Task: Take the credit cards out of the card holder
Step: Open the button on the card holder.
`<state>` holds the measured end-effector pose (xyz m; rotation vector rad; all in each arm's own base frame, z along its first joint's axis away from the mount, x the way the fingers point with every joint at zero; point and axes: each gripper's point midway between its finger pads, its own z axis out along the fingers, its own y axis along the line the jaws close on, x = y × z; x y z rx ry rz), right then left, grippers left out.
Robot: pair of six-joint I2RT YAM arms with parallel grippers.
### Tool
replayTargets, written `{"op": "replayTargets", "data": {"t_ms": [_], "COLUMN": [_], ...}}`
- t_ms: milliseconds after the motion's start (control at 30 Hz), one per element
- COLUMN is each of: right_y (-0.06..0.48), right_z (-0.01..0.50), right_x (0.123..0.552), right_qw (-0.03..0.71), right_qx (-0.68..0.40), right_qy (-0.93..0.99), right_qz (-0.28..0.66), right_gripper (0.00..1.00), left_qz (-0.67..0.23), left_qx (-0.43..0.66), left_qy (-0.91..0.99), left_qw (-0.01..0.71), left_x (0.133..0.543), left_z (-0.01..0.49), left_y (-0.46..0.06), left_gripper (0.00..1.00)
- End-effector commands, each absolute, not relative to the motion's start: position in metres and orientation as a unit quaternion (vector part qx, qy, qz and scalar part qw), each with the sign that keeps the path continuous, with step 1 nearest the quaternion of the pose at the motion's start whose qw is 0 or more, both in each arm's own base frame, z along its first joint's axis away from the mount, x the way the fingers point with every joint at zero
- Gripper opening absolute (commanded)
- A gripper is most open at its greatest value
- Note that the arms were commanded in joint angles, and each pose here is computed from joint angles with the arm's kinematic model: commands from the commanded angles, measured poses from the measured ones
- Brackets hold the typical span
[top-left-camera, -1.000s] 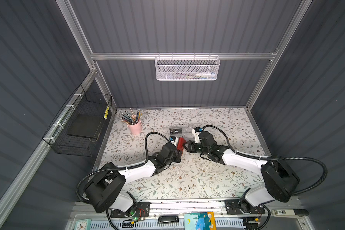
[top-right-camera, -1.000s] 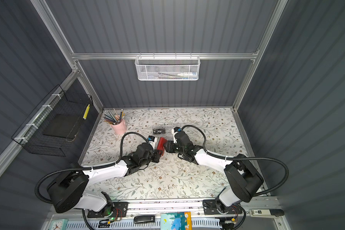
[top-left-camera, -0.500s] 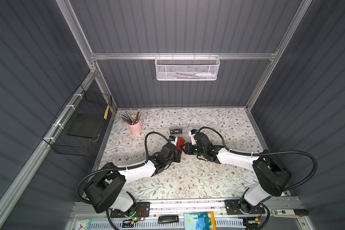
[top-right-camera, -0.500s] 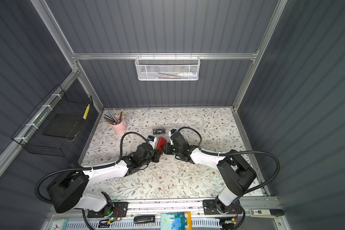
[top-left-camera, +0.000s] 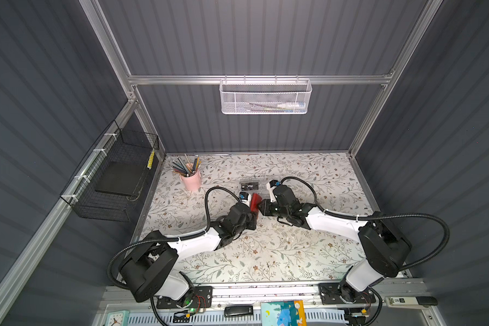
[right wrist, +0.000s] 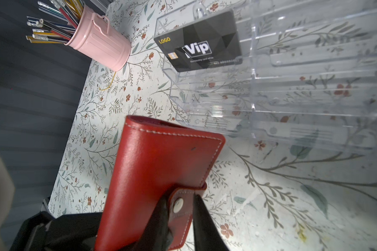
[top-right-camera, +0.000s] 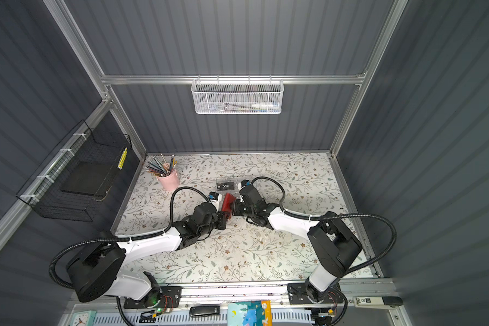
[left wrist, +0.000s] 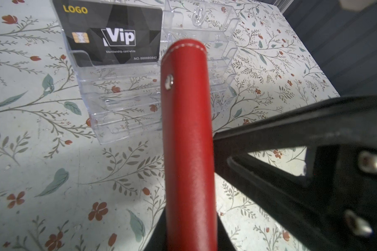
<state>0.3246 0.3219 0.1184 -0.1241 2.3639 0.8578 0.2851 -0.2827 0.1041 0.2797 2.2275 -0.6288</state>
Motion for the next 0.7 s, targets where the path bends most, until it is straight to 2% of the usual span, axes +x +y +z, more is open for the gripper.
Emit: {"op": "replayTargets", "data": {"t_ms": [0,433,667], "right_y": [0.319,0.321,0.320], "right_z": [0.112,0.096,0.086], "right_x": [0.331,0.321,0.313], "right_qw": [0.311,0.295,0.287], "right_qx": [-0.041,-0.039,-0.039], "right_qy": [0.900,0.906,0.908], "right_qz": [0.303,0.302,0.302], "right_gripper": [0.21,0.01,0.00], "left_qz": [-0.275,-0.261,-0.254], "left_qx": [0.107,0.088,0.078], "left_qy": [0.858,0.854,0.852], "left_qw": [0.420,0.443,0.452], "left_x": [0.283,0.286,0.289], "left_z": [0.127,0.134,0.139], "left_y": [-0.289,-0.277,-0.272], "left_gripper": [0.00,0.00,0.00]}}
